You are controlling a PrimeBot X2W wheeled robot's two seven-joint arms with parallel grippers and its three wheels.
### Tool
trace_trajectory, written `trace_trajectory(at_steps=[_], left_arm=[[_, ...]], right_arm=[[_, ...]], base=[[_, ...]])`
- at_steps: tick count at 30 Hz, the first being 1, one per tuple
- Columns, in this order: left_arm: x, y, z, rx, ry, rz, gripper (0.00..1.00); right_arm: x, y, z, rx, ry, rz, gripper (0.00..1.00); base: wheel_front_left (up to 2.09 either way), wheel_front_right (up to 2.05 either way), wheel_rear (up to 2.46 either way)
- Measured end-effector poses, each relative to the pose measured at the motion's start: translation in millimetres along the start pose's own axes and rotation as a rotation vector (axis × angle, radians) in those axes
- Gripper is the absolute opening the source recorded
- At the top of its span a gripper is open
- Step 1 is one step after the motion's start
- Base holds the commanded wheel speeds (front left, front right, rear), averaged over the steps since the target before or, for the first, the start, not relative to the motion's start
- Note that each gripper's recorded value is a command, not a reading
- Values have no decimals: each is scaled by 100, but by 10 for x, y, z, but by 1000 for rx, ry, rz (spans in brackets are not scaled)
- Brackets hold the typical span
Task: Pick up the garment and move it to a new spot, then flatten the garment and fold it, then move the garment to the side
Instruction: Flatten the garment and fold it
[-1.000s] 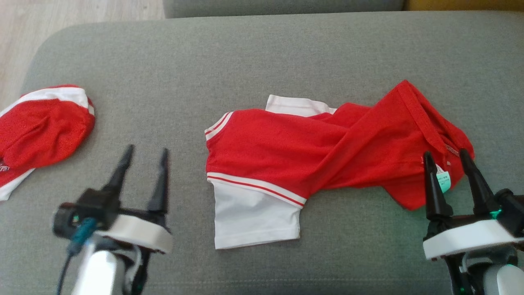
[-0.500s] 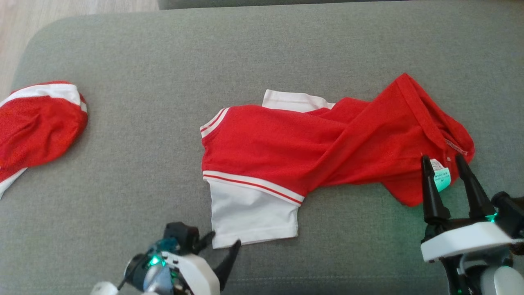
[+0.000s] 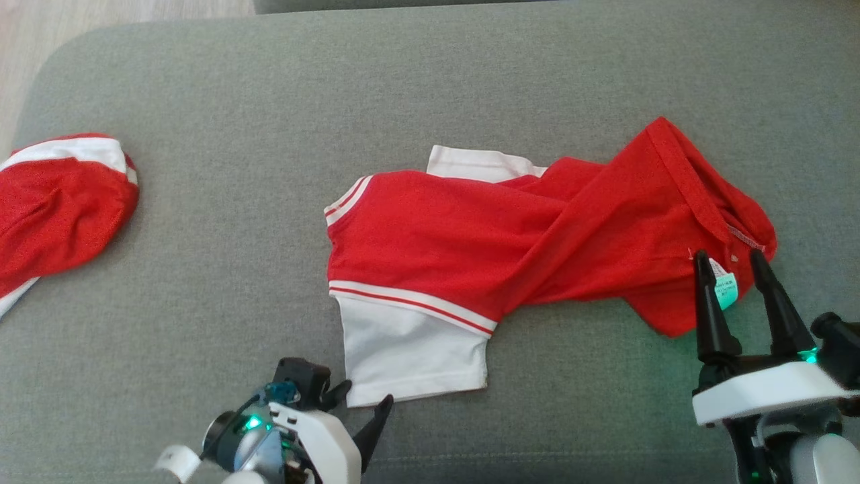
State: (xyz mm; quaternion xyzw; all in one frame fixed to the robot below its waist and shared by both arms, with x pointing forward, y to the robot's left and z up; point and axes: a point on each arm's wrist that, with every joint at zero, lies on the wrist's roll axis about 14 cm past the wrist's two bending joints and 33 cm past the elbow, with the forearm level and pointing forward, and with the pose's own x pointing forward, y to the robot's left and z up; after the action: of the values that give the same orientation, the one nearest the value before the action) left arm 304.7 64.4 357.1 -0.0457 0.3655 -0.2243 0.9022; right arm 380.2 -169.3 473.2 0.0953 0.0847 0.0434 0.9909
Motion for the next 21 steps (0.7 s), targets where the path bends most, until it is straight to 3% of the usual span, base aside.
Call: trace_trajectory(at_steps=[10,11,12,14,15,21], left_arm=[[-4,22,-6,47,2,47,100],[-3,23,-9,49,4,47,90],[-2,44,-12,53,7,56,71],[6,75,-8,60,9,63,4],[11,97,-10,66,13,66,0],[22,94,-18,88,19,66,0]], right_arm=[[0,2,16,19,-6,1,100],[1,1,17,20,-7,1,100],[0,2,17,20,-7,1,100],[-3,0,22,21,-8,1,100],[-4,-1,25,22,-9,0,100],[-24,-22,54,34,-19,-6,100]], base=[[0,0,0],[0,0,0],[0,0,0],[0,0,0],[0,0,0],[0,0,0]])
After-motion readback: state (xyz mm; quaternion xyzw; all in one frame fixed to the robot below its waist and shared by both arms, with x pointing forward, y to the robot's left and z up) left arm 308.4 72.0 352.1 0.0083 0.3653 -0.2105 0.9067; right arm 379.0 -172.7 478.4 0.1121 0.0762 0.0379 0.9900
